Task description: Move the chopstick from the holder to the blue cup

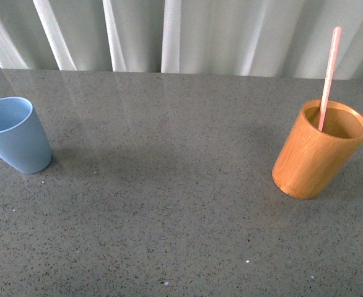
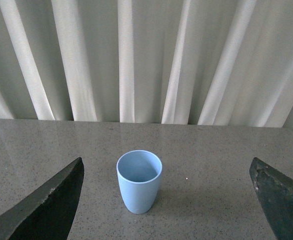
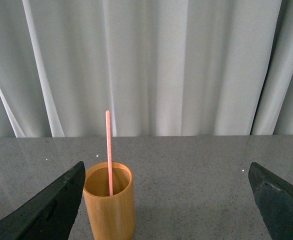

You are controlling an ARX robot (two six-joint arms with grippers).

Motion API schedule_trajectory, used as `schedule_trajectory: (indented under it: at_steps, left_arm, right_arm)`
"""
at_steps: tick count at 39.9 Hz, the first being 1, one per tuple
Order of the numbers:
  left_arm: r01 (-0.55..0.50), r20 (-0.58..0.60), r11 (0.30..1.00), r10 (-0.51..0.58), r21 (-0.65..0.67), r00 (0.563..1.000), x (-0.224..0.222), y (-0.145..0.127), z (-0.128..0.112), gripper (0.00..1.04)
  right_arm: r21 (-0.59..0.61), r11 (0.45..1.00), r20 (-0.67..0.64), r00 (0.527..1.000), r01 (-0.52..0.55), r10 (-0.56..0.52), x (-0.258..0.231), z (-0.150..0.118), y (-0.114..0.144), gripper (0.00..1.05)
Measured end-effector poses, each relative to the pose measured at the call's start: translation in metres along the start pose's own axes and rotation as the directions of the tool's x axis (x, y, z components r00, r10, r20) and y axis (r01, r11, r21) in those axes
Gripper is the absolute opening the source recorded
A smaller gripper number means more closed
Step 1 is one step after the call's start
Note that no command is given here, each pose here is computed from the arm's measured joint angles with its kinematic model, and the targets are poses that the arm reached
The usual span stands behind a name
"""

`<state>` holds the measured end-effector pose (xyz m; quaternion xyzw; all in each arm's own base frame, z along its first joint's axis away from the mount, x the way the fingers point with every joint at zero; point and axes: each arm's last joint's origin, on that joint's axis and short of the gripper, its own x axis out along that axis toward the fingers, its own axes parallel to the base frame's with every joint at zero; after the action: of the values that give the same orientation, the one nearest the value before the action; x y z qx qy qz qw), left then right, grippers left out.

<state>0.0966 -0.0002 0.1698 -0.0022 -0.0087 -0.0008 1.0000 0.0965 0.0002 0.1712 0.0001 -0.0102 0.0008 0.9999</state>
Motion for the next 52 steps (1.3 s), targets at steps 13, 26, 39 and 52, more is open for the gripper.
schedule_trajectory:
  at_steps: [13, 26, 39, 52]
  left_arm:
    - [0.000, 0.000, 1.000, 0.000, 0.000, 1.000, 0.0000, 0.0000, 0.0000, 0.98]
    - [0.000, 0.000, 1.000, 0.000, 0.000, 1.000, 0.0000, 0.0000, 0.0000, 0.98]
    - [0.000, 0.000, 1.000, 0.000, 0.000, 1.000, 0.0000, 0.0000, 0.0000, 0.98]
    - [0.000, 0.000, 1.000, 0.000, 0.000, 1.000, 0.0000, 0.0000, 0.0000, 0.98]
  right_arm:
    - [0.000, 1.000, 0.000, 1.000, 0.000, 0.000, 0.0000, 0.0000, 0.0000, 0.95]
    - [0.000, 1.000, 0.000, 1.000, 0.000, 0.000, 0.0000, 0.0000, 0.0000, 0.95]
    - [0.000, 1.000, 0.000, 1.000, 0.000, 0.000, 0.0000, 0.0000, 0.0000, 0.95]
    - [0.000, 1.000, 0.000, 1.000, 0.000, 0.000, 0.0000, 0.0000, 0.0000, 0.95]
